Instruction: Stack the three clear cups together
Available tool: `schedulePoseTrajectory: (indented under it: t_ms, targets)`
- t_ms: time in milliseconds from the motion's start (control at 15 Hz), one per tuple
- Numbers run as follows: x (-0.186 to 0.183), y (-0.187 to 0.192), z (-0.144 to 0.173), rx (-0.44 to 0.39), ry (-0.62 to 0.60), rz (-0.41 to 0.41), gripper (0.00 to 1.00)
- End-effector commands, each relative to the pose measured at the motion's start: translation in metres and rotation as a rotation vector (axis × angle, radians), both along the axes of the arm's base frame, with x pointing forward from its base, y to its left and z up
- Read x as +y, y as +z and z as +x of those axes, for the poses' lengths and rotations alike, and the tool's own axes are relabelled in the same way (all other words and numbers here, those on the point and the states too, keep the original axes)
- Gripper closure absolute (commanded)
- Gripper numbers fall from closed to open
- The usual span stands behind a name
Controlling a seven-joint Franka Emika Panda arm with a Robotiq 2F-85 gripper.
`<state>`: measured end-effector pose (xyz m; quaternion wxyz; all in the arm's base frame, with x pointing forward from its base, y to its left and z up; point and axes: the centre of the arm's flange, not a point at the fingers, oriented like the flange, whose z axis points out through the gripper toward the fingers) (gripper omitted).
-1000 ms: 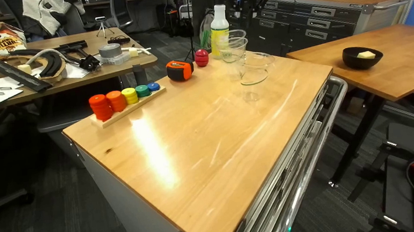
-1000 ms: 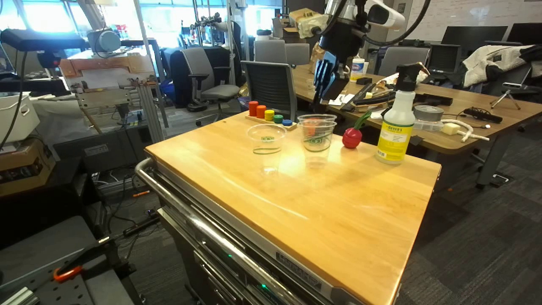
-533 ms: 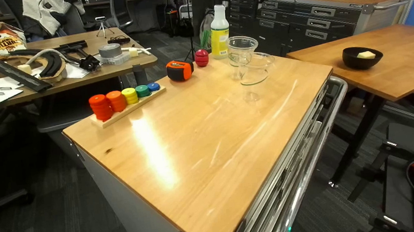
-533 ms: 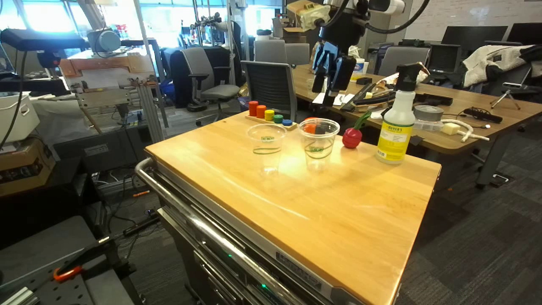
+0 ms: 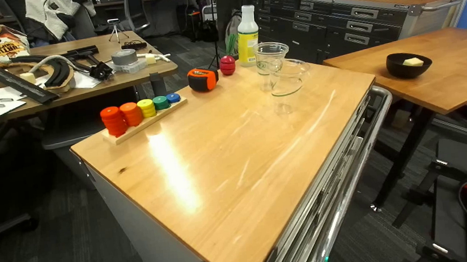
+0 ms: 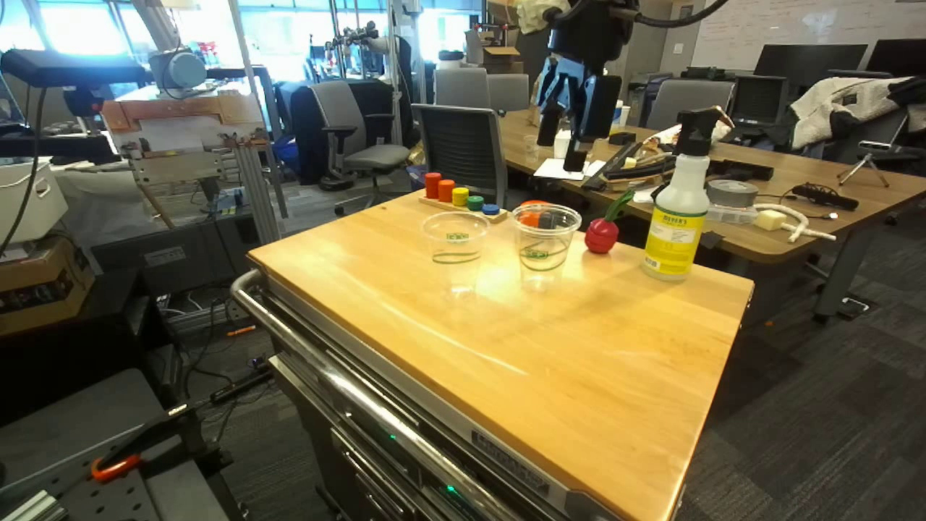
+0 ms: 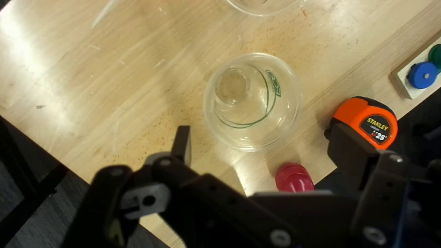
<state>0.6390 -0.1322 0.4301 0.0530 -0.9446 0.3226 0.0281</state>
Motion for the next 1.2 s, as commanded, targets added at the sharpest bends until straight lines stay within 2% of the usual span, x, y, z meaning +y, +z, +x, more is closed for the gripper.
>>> schedulePoseTrajectory:
  t_ms: [0, 200, 333, 667, 1133]
  targets:
    - [-0.007, 0.003, -0.021, 0.004, 0.002, -0.062, 0.00]
    - [-0.014, -0.014, -0.029, 0.049, 0.001, -0.066, 0.00]
    - [-0.013, -0.028, -0.033, 0.084, 0.013, -0.036, 0.00]
    - [-0.013, -0.058, -0.034, 0.136, 0.012, -0.019, 0.00]
    - [-0.013, -0.075, -0.013, 0.137, -0.007, 0.006, 0.00]
